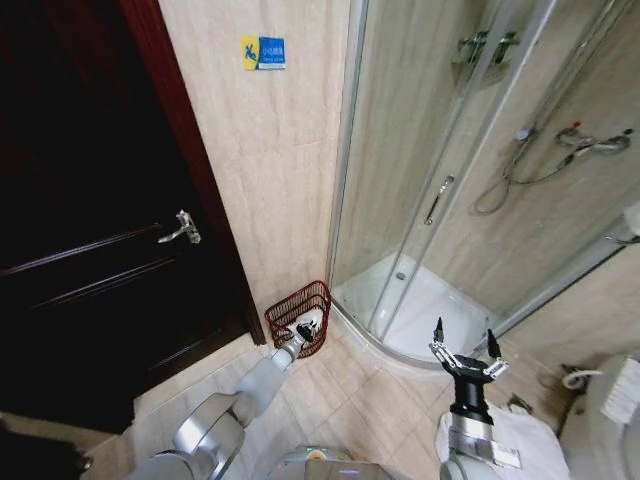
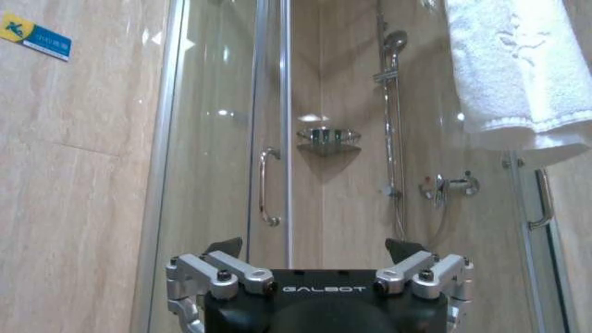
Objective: Discard the used towel into the hamper.
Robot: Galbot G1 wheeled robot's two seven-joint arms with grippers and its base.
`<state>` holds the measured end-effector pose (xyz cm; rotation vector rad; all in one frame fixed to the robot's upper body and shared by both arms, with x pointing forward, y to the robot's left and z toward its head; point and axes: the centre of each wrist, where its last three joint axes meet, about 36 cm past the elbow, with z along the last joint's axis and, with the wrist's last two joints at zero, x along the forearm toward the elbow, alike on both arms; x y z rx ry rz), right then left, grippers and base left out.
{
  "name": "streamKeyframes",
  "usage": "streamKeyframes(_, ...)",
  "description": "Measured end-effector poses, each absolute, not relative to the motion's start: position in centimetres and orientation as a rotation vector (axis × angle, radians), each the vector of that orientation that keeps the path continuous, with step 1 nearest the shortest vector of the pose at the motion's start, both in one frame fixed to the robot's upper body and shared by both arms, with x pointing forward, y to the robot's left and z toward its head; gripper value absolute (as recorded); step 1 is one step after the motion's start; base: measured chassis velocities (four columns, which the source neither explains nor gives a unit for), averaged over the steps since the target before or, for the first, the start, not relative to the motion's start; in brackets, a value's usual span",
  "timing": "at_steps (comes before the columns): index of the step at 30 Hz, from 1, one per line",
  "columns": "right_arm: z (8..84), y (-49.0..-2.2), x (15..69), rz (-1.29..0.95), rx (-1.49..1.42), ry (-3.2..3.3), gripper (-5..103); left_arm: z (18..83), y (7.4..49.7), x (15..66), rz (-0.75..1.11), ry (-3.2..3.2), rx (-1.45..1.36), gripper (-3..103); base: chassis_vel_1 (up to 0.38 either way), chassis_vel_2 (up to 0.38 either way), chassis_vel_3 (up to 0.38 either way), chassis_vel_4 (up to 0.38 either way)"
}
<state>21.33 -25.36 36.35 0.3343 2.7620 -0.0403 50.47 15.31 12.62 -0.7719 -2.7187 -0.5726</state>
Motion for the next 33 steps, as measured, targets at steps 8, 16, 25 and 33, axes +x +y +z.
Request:
streamKeyframes(8,35.9,-25.4,20.7,-0.046,0.325,2.768,100,12.9,14.2,50.5,-0.556,-2.728,-0.704,2,-0.029,0.030,0.044,-0.030)
streamKeyframes(16,35.9,-25.5,20.9,-0.052,0.330,2.762,100,13.2,13.4,50.9,-0.557,-2.731,-0.641,2,-0.008,0.008,0.007,-0.018)
streamKeyframes(25,35.7,-25.4,21.2,-0.055,0.316,2.769,100,13.4,13.7,51.3,-0.571,-2.724,-0.655,2,-0.012,0.010,0.010,-0.010)
streamKeyframes(33,35.6,-25.3,21.4,-0.058,0.311,2.770,100,13.6,14.0,51.6,-0.584,-2.721,-0.664,2,-0.116,0.119,0.115,-0.099)
